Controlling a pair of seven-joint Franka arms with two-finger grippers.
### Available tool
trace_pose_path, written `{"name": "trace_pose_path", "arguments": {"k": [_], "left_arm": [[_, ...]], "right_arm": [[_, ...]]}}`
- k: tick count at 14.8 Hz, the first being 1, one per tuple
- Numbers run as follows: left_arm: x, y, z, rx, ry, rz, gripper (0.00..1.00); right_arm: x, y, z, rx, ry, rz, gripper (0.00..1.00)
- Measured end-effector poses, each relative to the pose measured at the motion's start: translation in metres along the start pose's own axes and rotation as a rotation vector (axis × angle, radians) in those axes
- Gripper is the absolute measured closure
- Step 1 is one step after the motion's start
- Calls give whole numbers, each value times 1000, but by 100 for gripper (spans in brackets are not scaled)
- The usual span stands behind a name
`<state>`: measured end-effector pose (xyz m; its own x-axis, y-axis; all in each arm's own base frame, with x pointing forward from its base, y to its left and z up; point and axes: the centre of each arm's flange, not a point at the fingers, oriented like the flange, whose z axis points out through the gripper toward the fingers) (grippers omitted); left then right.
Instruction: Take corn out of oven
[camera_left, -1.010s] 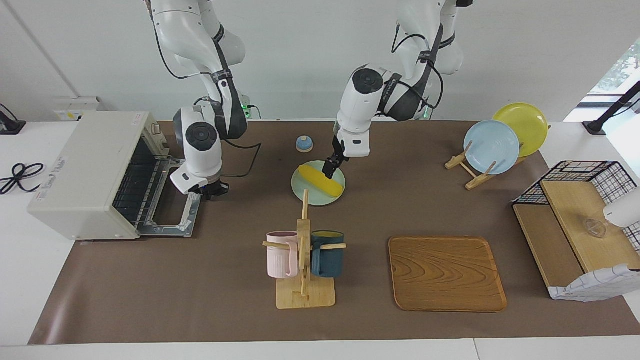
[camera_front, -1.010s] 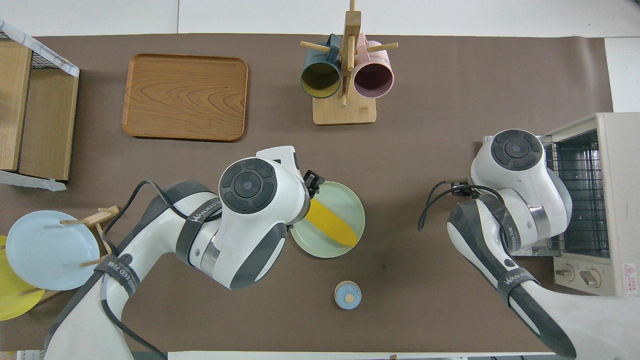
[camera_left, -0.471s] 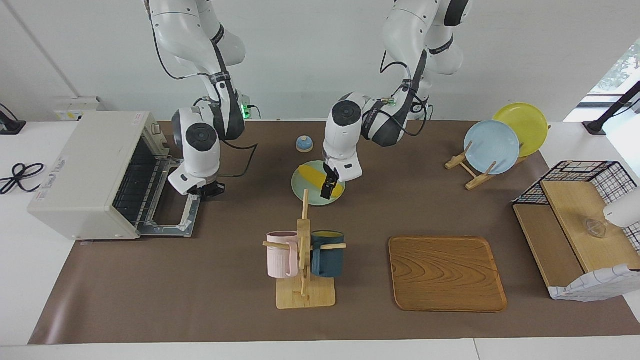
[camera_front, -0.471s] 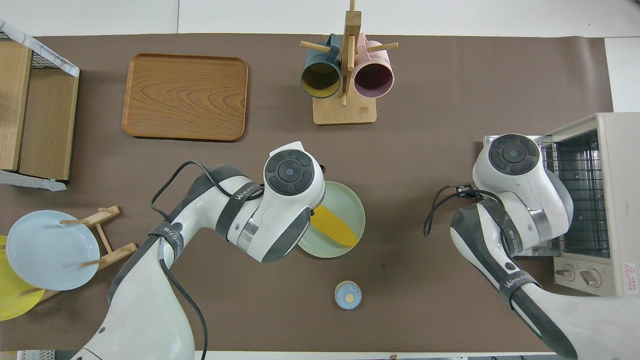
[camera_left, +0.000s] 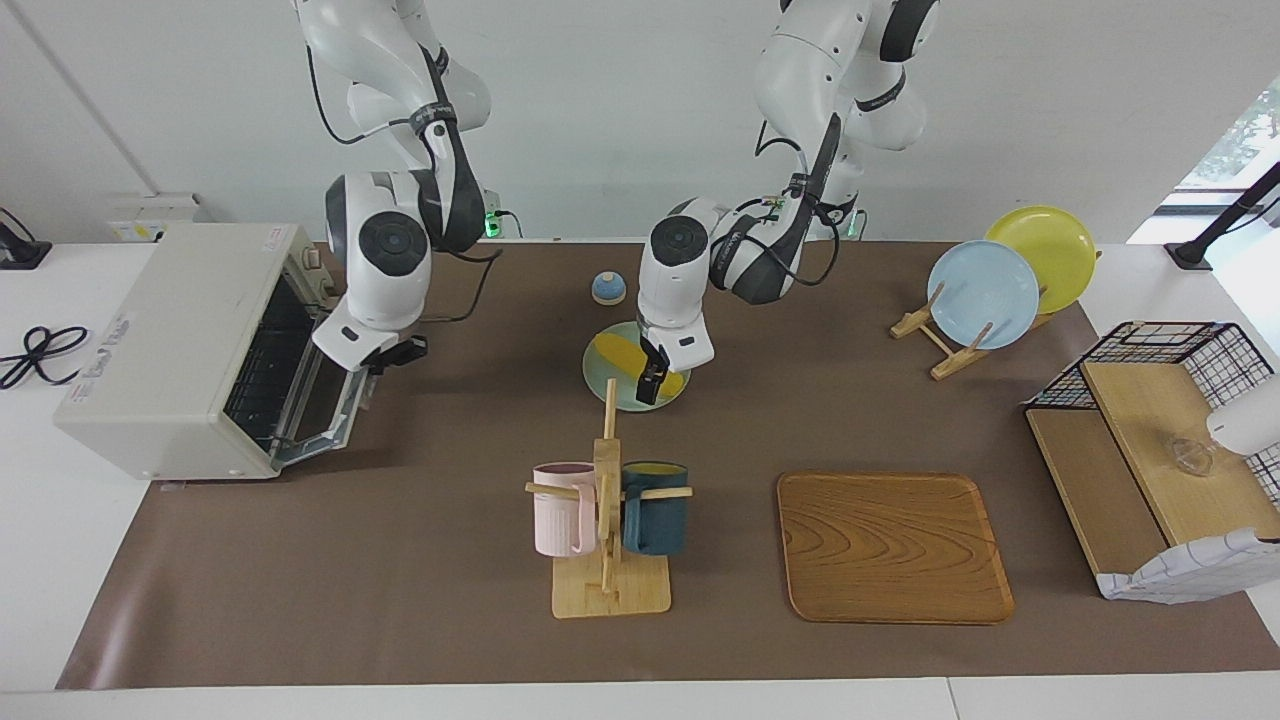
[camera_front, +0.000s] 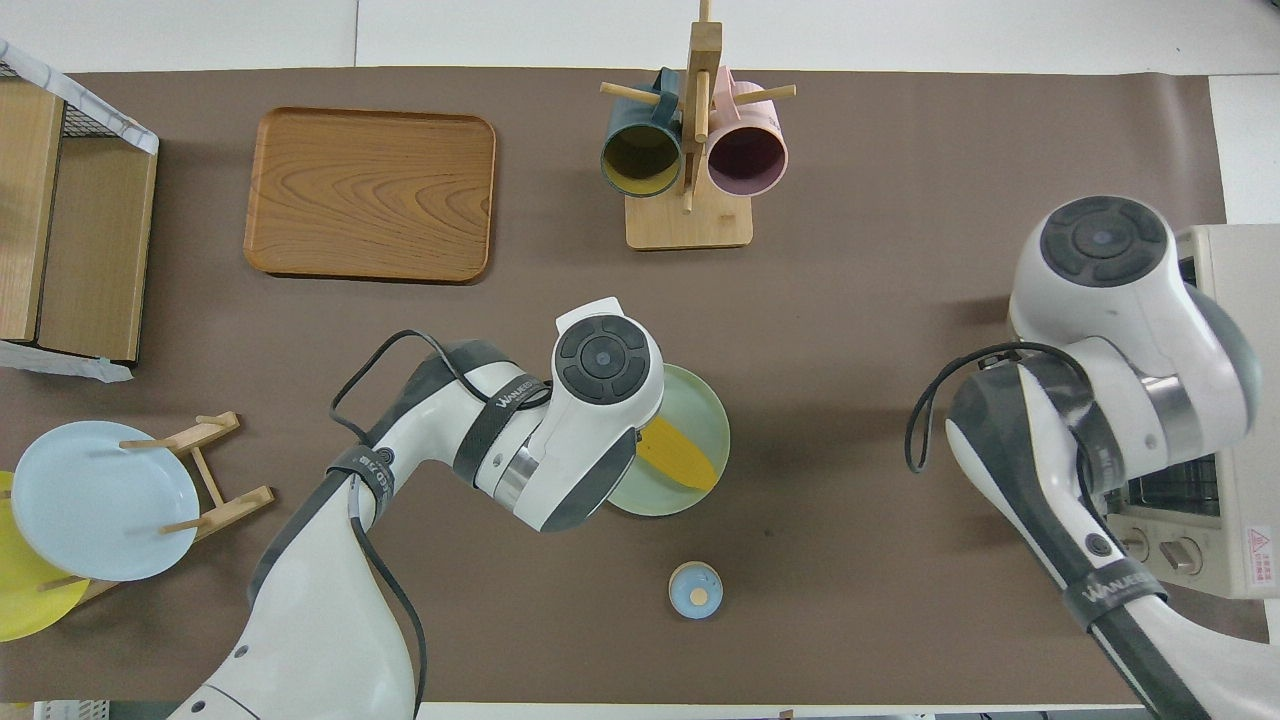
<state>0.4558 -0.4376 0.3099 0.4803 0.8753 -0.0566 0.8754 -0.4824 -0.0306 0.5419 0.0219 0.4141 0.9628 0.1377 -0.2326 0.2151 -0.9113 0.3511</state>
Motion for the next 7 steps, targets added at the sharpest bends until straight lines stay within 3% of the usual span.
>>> {"name": "trace_pose_path", "arguments": {"k": [2,3,5,7], "left_arm": [[-5,-1,0,0,1,8,3],[-5,-1,0,0,1,9,15],[-4,-1,0,-1,2,7,19],[-3,-1,0,-2,3,6,44]], "right_arm": [[-12,44,-10,12,3,21,99],[-16,60,-11,19,5,25,99],[-23,80,-12,34,9,29,99],[-27,86,-20,74,-10,49,99]]}}
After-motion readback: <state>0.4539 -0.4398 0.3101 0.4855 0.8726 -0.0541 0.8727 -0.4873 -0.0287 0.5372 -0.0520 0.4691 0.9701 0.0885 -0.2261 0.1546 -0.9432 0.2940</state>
